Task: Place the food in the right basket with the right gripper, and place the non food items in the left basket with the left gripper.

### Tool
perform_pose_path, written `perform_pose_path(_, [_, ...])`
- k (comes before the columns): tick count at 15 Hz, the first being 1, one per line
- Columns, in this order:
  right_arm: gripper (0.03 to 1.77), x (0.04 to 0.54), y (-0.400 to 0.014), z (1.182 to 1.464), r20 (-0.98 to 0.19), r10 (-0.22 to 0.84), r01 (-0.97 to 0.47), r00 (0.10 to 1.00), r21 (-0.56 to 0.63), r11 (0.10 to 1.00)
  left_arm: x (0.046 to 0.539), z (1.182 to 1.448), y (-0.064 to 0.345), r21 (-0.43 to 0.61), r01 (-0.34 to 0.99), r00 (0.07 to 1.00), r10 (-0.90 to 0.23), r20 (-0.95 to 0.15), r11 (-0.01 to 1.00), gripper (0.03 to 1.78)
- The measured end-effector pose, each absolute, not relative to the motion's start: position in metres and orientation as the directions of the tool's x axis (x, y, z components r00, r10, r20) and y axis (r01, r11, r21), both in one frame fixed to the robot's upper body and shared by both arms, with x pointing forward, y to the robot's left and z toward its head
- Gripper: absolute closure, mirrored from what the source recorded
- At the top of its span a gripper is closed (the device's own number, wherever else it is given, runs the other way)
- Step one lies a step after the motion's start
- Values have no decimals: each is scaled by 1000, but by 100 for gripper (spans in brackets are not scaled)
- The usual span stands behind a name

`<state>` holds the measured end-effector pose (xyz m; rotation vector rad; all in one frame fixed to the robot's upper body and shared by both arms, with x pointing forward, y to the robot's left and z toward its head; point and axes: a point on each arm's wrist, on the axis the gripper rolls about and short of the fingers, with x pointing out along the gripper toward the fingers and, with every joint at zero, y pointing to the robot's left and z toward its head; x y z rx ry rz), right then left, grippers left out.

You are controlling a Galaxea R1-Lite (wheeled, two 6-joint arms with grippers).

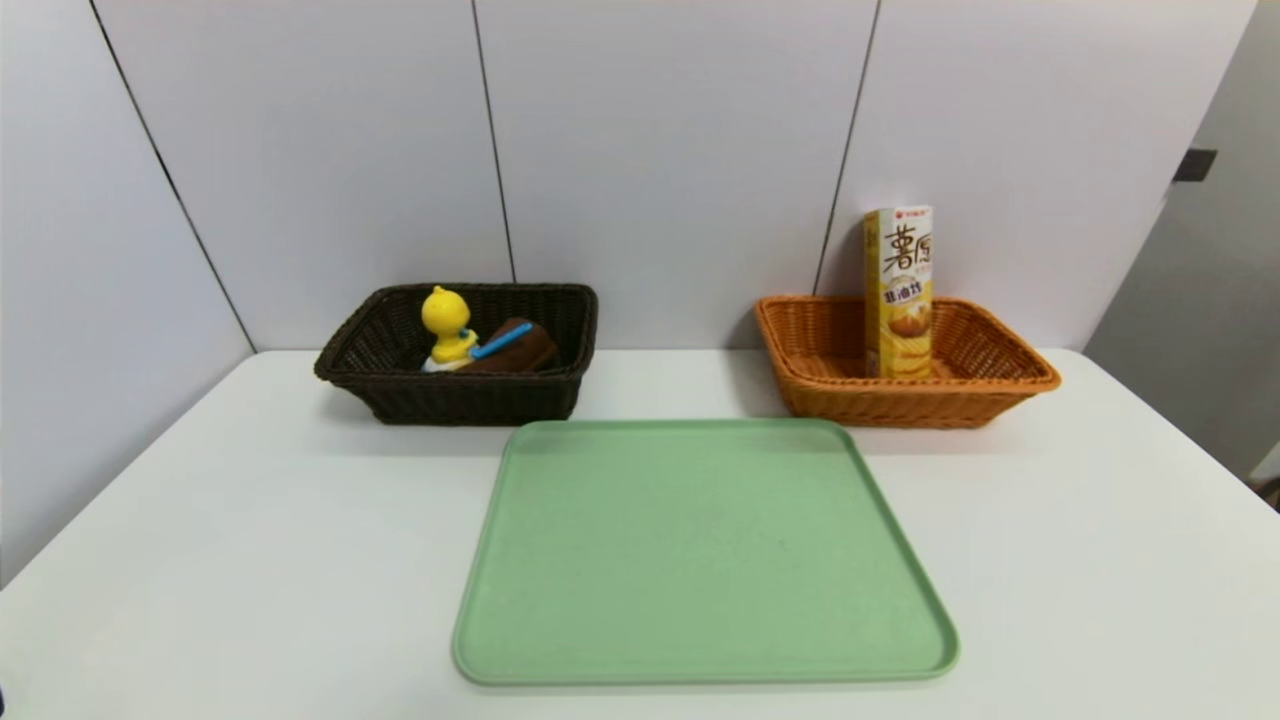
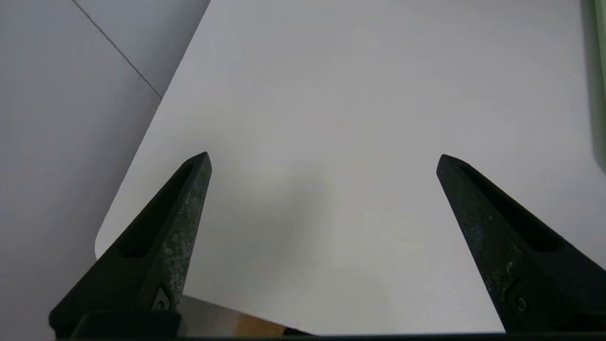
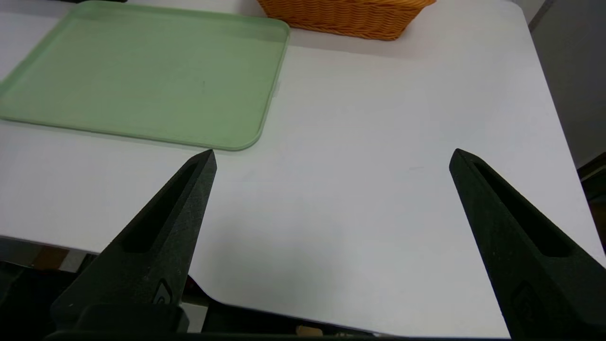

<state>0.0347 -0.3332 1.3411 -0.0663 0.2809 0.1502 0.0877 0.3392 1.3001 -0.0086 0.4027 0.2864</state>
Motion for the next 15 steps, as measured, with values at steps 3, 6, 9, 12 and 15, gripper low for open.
perform_pose_path(3, [10,20,-332,1330,-258,170,-189,951,-52,981,70,1283,338,41,-300,891,295,-345,953,12])
perform_pose_path(6, [10,9,-332,1318,-229,179,-198,957,-65,978,58,1270,337,58,-285,904,289,-317,957,12])
perform_pose_path(9, [10,0,-332,1302,-200,180,-201,963,-88,976,56,1268,337,51,-288,918,291,-271,956,12])
perform_pose_path(12, [10,-5,-332,1290,-179,185,-204,966,-94,974,53,1273,336,73,-271,939,280,-200,960,12])
perform_pose_path(15, [10,-9,-332,1281,-162,193,-210,968,-96,973,52,1274,336,87,-263,944,275,-184,961,12])
